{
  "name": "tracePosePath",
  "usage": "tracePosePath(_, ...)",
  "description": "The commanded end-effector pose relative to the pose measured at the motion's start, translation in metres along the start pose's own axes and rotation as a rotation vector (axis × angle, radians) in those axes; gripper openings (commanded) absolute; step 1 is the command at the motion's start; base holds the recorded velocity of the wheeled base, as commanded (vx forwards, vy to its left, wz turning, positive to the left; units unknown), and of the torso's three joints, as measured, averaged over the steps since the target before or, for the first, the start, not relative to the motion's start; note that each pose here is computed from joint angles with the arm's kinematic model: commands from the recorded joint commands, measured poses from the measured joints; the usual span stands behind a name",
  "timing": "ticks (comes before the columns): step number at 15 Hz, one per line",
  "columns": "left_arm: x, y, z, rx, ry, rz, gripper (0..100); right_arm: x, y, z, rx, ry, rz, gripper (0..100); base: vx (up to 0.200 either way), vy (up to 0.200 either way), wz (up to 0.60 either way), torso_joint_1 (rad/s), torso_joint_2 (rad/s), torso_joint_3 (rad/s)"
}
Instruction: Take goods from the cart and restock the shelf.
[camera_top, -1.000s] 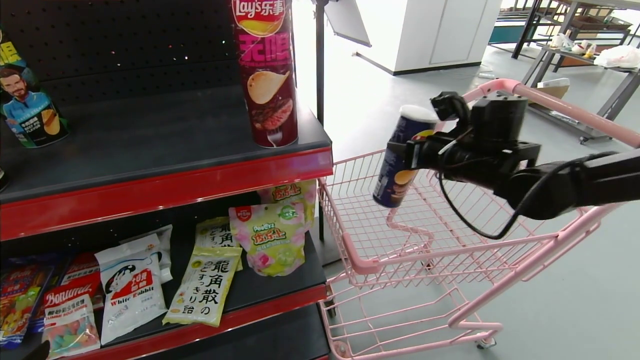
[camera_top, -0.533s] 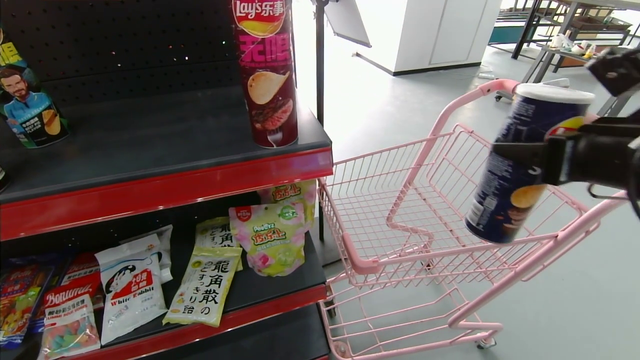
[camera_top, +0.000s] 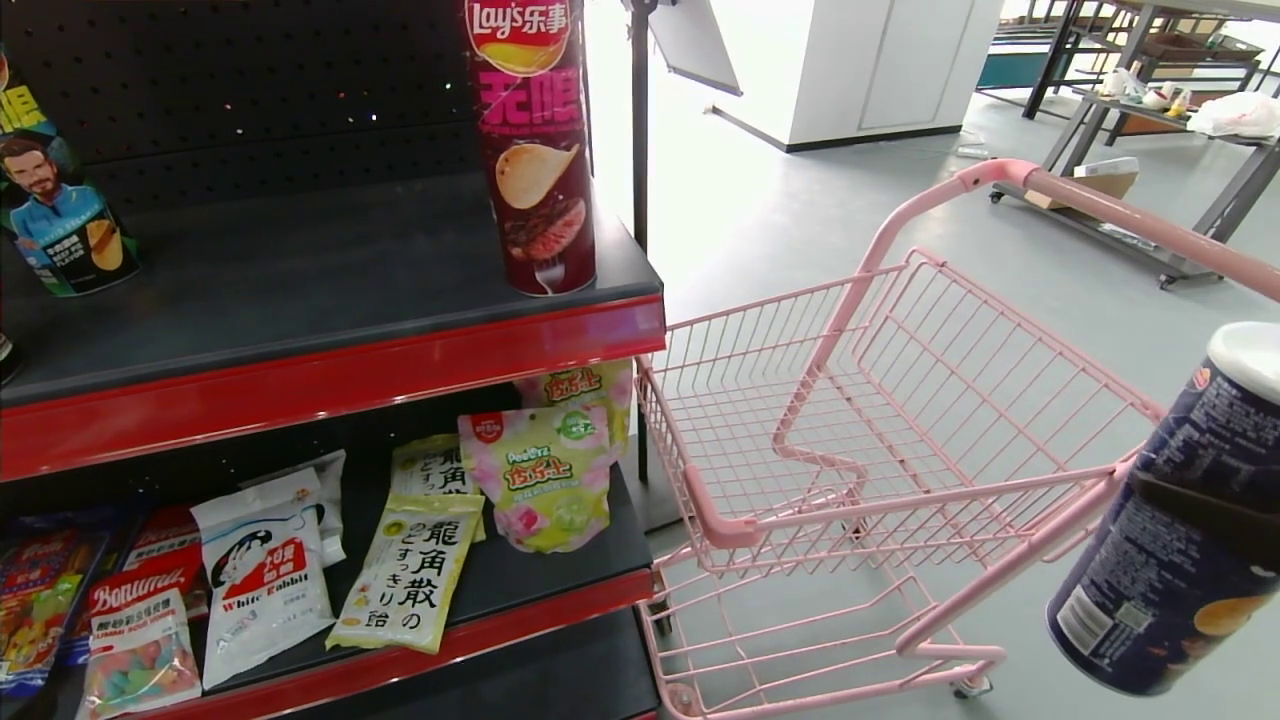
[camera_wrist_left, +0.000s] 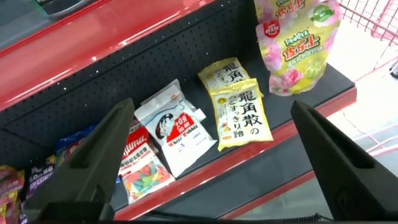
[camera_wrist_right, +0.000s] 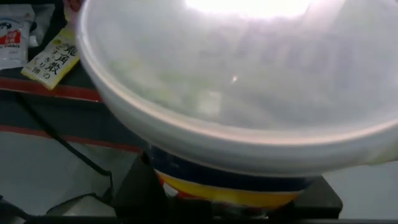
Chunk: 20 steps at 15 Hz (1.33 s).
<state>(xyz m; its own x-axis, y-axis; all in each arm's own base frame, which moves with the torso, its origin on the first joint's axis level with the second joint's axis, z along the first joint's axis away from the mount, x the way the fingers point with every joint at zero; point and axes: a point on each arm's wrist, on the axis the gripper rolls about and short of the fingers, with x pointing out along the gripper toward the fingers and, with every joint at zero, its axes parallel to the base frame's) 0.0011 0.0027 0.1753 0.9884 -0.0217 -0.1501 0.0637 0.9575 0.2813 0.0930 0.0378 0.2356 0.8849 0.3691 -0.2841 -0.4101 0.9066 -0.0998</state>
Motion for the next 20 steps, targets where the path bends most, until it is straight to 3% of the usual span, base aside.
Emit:
tracePosePath(1,-0.001,0.000,0.001,0.000,-0.005,0.003,100,-0.004,0.001,-0.002,-0.007,-0.008,0.006,0,0.000,0.000,0.00,0.000,0.00,0.000)
tracePosePath(4,-0.001,0.000,0.001,0.002,-0.006,0.005,100,-0.004,0.002,-0.003,-0.037,-0.013,0.058,0,0.000,0.000,0.00,0.009,-0.04,-0.033)
tracePosePath(9,-0.001,0.001,0.003,0.009,-0.010,0.003,100,0.007,0.002,0.007,-0.059,-0.004,0.090,0,0.000,0.000,0.00,0.107,-0.42,-0.305)
tracePosePath(13,0.001,0.003,0.010,0.048,-0.012,0.007,100,0.017,0.002,0.017,-0.086,-0.001,0.106,0,0.000,0.000,0.00,0.162,-0.53,-0.361)
tracePosePath(17,0.000,0.004,0.015,0.053,-0.022,0.010,100,0.023,0.002,0.022,-0.095,0.001,0.108,0,0.000,0.000,0.00,0.205,-0.58,-0.380)
tracePosePath(20,-0.001,0.004,0.014,0.108,-0.026,0.009,100,0.021,0.002,0.020,-0.108,0.002,0.105,0,0.000,0.000,0.00,0.139,-0.40,-0.230)
